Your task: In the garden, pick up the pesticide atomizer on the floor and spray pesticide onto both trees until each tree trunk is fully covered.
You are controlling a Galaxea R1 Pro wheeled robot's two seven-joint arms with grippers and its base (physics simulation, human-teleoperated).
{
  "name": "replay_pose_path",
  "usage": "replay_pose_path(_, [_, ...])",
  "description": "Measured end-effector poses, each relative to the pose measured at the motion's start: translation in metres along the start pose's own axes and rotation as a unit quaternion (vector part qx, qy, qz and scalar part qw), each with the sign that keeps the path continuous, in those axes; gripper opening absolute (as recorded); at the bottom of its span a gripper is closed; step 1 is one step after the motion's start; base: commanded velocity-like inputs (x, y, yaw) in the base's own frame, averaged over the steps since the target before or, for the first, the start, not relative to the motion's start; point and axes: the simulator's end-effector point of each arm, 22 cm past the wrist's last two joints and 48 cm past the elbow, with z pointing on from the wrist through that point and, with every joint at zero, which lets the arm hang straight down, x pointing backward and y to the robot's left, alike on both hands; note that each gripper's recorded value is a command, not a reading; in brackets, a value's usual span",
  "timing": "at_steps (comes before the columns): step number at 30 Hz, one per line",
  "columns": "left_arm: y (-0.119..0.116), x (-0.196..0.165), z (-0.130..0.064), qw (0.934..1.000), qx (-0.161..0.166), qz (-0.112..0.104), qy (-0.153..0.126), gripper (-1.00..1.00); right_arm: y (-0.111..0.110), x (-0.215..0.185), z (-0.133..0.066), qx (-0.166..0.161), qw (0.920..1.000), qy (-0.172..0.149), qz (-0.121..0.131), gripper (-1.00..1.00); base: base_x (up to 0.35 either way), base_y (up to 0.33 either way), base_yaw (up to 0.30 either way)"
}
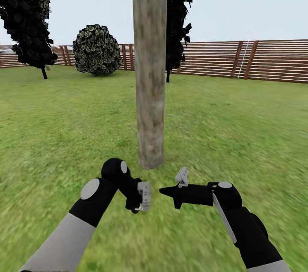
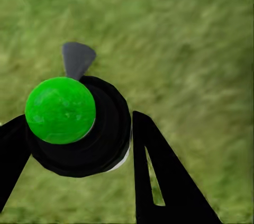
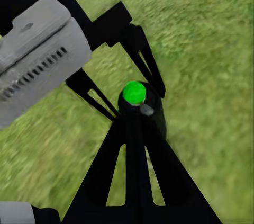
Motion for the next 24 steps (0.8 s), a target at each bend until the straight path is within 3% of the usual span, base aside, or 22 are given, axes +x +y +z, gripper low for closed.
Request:
replay_pose_path(2, [0.001, 0.032, 0.008, 0.9989, 0.003, -0.013, 0.045, -1.0, 0.0, 0.0, 0.0, 0.0, 1.0, 0.0, 0.0, -1.0, 0.0, 0.0, 0.0])
replay_pose_path(5, [0.002, 0.062, 0.011, 0.9968, 0.008, -0.033, 0.072, -1.0, 0.0, 0.0, 0.0, 0.0, 1.0, 0.001, 0.0, -1.0, 0.0, 0.0, 0.0])
replay_pose_path(7, [0.014, 0.091, 0.0, 0.9944, -0.003, -0.083, 0.065, -1.0, -0.001, 0.001, -0.001, 0.001, 1.0, 0.001, 0.0, -1.0, 0.0, 0.0, 0.0])
replay_pose_path(9, [0.036, 0.121, -0.02, 0.9847, -0.036, -0.169, 0.021, -1.0, -0.004, 0.003, -0.002, 0.005, 1.0, 0.003, 0.001, -1.0, 0.0, 0.0, 0.0])
replay_pose_path(10, [0.049, 0.139, -0.032, 0.9736, -0.062, -0.22, -0.007, -1.0, -0.005, 0.004, -0.003, 0.006, 1.0, 0.003, 0.002, -1.0, 0.0, 0.0, 0.0])
replay_pose_path(11, [0.059, 0.152, -0.039, 0.9629, -0.085, -0.255, -0.027, -1.0, -0.007, 0.005, -0.003, 0.008, 1.0, 0.004, 0.004, -1.0, 0.0, 0.0, 0.0])
replay_pose_path(12, [0.078, 0.176, -0.053, 0.9387, -0.135, -0.311, -0.06, -1.0, -0.017, 0.024, -0.002, 0.014, 0.9995, 0.015, 0.026, -1.0, 0.0, 0.0, 0.0])
replay_pose_path(13, [0.086, 0.194, -0.061, 0.9183, -0.161, -0.351, -0.085, -1.0, -0.025, 0.039, 0.0, 0.017, 0.9984, 0.024, 0.049, -1.0, 0.0, 0.0, 0.0])
replay_pose_path(14, [0.093, 0.201, -0.067, 0.9023, -0.18, -0.376, -0.109, -1.0, -0.037, 0.057, -0.002, 0.025, 0.9962, 0.032, 0.077, -1.0, 0.0, 0.0, 0.0])
replay_pose_path(15, [0.102, 0.21, -0.075, 0.8761, -0.209, -0.41, -0.143, -1.0, -0.06, 0.083, -0.01, 0.043, 0.9909, 0.034, 0.123, -1.0, 0.0, 0.0, 0.0])
replay_pose_path(16, [0.109, 0.215, -0.08, 0.8572, -0.228, -0.431, -0.166, -1.0, -0.081, 0.102, -0.022, 0.063, 0.9849, 0.026, 0.159, -1.0, 0.0, 0.0, 0.0])
replay_pose_path(18, [0.121, 0.224, -0.088, 0.8238, -0.266, -0.46, -0.197, -1.0, -0.127, 0.134, -0.063, 0.116, 0.9705, -0.007, 0.211, -1.0, 0.0, 0.0, 0.0])
replay_pose_path(19, [0.129, 0.234, -0.088, 0.7983, -0.295, -0.483, -0.207, -1.0, -0.165, 0.159, -0.108, 0.168, 0.9562, -0.043, 0.235, -1.0, 0.0, 0.0, 0.0])
replay_pose_path(20, [0.132, 0.242, -0.076, 0.78, -0.303, -0.505, -0.211, -1.0, -0.2, 0.184, -0.167, 0.228, 0.9394, -0.063, 0.248, -1.0, 0.0, 0.0, 0.0])
replay_pose_path(22, [0.135, 0.243, -0.06, 0.7656, -0.309, -0.519, -0.222, -1.0, -0.225, 0.205, -0.21, 0.285, 0.9203, -0.069, 0.259, -1.0, 0.0, 0.0, 0.0])
replay_pose_path(23, [0.139, 0.243, -0.057, 0.7621, -0.318, -0.516, -0.227, -1.0, -0.236, 0.213, -0.226, 0.314, 0.911, -0.064, 0.259, -1.0, 0.0, 0.0, 0.0])
replay_pose_path(24, [0.144, 0.243, -0.054, 0.7593, -0.334, -0.508, -0.234, -1.0, -0.253, 0.224, -0.249, 0.364, 0.8938, -0.054, 0.256, -1.0, 0.0, 0.0, 0.0])
